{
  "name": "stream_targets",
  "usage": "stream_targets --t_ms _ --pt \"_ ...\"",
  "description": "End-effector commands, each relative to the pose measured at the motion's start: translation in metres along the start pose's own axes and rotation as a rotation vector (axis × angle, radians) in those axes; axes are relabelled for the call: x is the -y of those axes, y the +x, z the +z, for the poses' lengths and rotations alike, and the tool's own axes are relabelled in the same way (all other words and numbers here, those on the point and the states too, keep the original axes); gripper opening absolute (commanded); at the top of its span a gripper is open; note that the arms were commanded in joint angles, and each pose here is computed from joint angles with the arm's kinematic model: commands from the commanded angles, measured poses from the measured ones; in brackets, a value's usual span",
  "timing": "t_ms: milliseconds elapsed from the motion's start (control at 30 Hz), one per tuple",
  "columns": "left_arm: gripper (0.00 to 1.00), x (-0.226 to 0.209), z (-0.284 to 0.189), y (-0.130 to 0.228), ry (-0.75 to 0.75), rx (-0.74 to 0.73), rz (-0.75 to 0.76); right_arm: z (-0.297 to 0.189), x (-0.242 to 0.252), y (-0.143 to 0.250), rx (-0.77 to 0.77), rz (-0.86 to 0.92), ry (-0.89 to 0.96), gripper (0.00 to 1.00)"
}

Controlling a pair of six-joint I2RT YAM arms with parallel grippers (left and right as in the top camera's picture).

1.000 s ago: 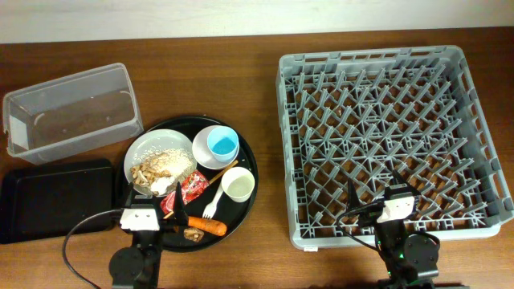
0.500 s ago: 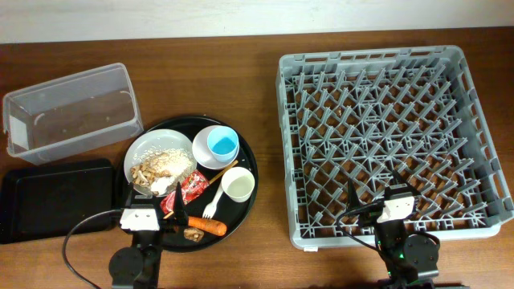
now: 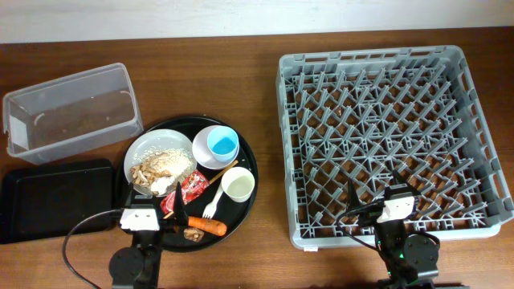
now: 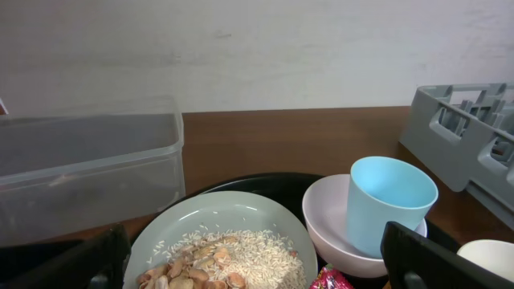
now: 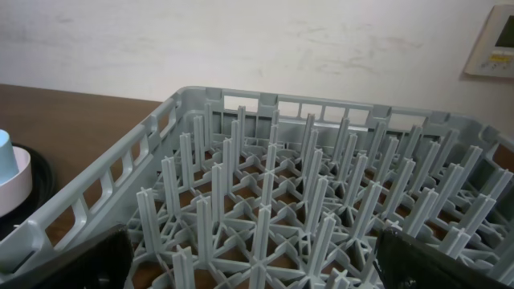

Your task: Sort waste into correct bins and load items into the dishwasher rack

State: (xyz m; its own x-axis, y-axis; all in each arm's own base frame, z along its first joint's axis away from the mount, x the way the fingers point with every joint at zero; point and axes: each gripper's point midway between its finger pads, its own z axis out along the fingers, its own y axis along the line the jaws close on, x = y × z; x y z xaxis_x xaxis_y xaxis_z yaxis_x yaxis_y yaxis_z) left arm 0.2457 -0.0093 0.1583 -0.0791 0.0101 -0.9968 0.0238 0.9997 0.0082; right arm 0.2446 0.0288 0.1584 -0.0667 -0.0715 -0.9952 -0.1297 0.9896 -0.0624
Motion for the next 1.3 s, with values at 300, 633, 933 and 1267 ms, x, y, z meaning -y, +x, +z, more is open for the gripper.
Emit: stream_targets --t_ms 300,633,933,1267 --pt "0.99 0.004 0.000 0.003 0.020 -0.005 0.016 0.000 -0.004 0.002 0.001 -0.003 -0.019 0.99" --pt "0.99 0.006 0.000 0.003 0.035 -0.005 0.010 0.000 -0.004 0.000 0.006 0.054 -0.022 0.99" --pt "0.99 0.015 -0.012 -0.022 0.091 -0.052 0.009 -0.012 -0.001 -0.034 -0.007 0.099 -0.018 0.99" --pt "0.99 0.016 -0.007 -0.046 0.097 -0.375 0.011 -0.019 0.000 -0.047 -0.348 0.109 -0.016 0.99"
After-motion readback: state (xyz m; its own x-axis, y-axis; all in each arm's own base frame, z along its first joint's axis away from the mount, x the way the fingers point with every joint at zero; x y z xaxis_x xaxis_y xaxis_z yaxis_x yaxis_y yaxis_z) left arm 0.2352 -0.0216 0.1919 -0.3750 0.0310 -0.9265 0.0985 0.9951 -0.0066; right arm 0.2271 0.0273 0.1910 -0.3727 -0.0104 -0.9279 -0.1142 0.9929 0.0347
